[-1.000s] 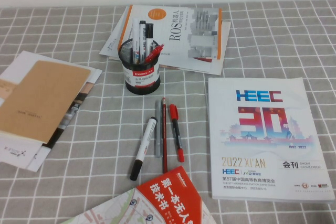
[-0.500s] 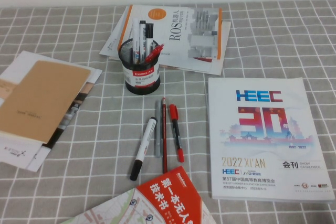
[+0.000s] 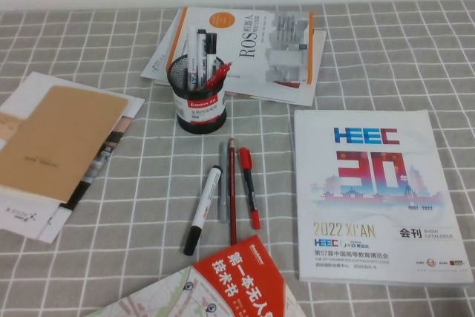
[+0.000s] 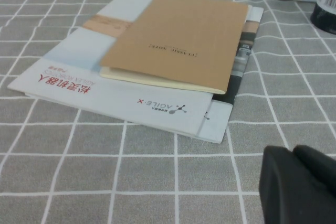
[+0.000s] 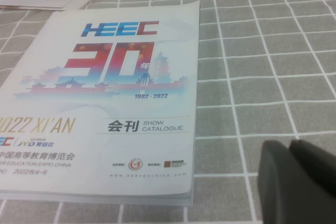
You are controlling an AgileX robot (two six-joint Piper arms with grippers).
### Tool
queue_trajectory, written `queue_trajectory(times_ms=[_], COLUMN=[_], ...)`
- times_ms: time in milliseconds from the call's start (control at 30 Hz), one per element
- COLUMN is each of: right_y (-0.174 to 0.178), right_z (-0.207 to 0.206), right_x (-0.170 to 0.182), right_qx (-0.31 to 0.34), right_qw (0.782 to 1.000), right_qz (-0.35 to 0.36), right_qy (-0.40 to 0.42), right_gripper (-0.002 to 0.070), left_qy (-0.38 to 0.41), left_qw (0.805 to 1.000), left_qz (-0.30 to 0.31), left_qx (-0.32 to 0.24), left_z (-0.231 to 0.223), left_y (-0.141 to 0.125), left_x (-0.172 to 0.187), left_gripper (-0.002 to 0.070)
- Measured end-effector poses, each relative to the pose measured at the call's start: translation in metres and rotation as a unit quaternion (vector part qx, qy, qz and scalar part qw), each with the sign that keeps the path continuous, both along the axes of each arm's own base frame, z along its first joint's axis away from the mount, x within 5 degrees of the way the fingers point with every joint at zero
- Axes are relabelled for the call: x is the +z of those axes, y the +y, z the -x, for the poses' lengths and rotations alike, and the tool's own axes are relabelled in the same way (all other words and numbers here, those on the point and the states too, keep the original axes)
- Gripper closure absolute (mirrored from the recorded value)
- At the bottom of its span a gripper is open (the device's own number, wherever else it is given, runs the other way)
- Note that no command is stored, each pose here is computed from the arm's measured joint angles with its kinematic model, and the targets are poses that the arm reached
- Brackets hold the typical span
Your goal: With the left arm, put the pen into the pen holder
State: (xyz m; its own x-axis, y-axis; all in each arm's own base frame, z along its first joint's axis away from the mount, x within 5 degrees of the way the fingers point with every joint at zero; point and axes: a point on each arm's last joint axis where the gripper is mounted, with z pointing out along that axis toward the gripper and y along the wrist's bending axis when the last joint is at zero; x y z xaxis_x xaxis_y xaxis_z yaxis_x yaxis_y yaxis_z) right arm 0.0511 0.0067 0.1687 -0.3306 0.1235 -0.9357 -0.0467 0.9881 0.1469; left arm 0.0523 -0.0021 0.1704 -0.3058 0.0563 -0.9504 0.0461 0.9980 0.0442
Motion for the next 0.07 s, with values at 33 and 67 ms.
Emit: queue_trajectory(times_ms=[33, 67], right_y=[0.0000, 0.0000], right_z=[0.0000, 0.0000], right_x=[0.0000, 0.0000], right_qx=[0.000, 0.000], right_qw=[1.000, 1.000], right_qz=[0.000, 0.000], right_qy=[0.000, 0.000], right_gripper=[0.0689, 0.0689], left_qy=[0.000, 0.000], left_qw=[1.000, 1.000], left_qz=[0.000, 0.000], left_qx=[0.000, 0.000], left_z=[0.0000, 0.0000], left_y=[0.0000, 0.0000], left_x=[0.0000, 0.0000], left_gripper=[0.0678, 0.0678])
